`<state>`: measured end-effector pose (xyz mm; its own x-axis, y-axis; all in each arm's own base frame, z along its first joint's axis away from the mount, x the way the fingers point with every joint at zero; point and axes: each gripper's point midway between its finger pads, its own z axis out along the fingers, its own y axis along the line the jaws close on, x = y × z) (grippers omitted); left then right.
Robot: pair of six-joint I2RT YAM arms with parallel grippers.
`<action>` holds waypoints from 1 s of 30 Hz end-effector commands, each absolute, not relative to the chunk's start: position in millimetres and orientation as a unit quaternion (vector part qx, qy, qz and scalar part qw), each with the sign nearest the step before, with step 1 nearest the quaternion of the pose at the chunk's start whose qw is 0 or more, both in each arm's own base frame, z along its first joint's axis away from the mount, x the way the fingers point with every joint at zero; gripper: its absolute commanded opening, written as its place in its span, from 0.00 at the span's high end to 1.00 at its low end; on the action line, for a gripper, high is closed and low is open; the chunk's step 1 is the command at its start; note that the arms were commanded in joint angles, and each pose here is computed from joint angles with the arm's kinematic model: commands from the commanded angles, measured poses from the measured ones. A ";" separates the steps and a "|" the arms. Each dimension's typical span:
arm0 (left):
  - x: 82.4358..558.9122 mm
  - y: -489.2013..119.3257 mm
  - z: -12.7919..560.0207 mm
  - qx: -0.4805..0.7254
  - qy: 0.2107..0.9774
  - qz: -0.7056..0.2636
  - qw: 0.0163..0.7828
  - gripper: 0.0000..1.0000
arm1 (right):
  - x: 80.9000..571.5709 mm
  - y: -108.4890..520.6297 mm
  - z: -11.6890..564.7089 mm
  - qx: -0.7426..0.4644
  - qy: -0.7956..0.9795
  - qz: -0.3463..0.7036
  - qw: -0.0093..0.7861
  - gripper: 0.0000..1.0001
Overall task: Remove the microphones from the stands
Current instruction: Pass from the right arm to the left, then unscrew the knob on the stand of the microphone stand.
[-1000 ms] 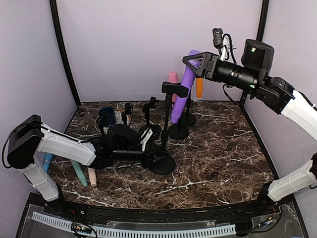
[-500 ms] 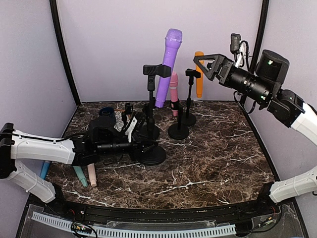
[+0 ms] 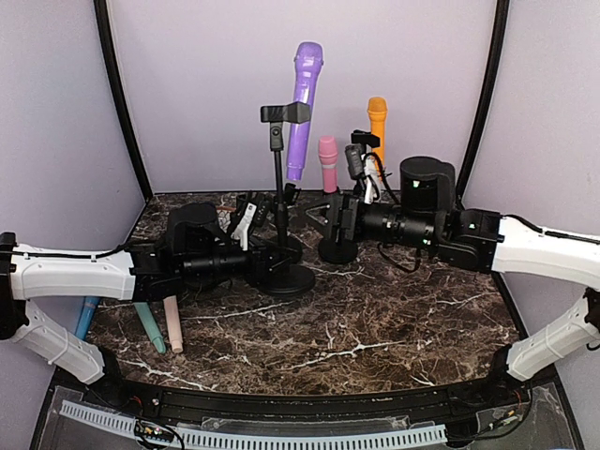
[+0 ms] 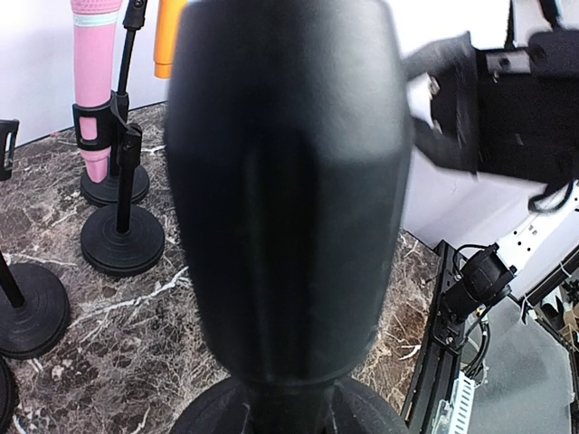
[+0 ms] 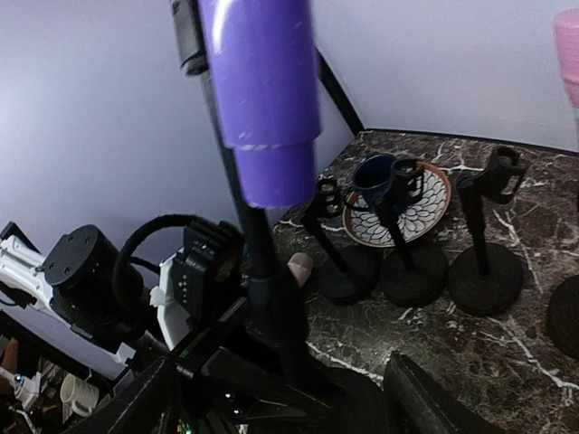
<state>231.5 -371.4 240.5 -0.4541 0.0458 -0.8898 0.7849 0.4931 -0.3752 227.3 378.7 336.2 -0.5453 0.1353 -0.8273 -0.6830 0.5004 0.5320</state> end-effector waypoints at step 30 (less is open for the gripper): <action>226.3 -366.7 292.7 0.264 0.698 -0.460 0.481 1.00 | 225.2 450.5 341.3 -0.195 0.722 0.490 0.449 0.60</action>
<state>231.8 -366.4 238.1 -0.4887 0.0398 -0.8715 0.7593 0.5114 -0.4024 232.9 440.2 316.7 -0.5440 0.1222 -0.8301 -0.6897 0.4984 0.5253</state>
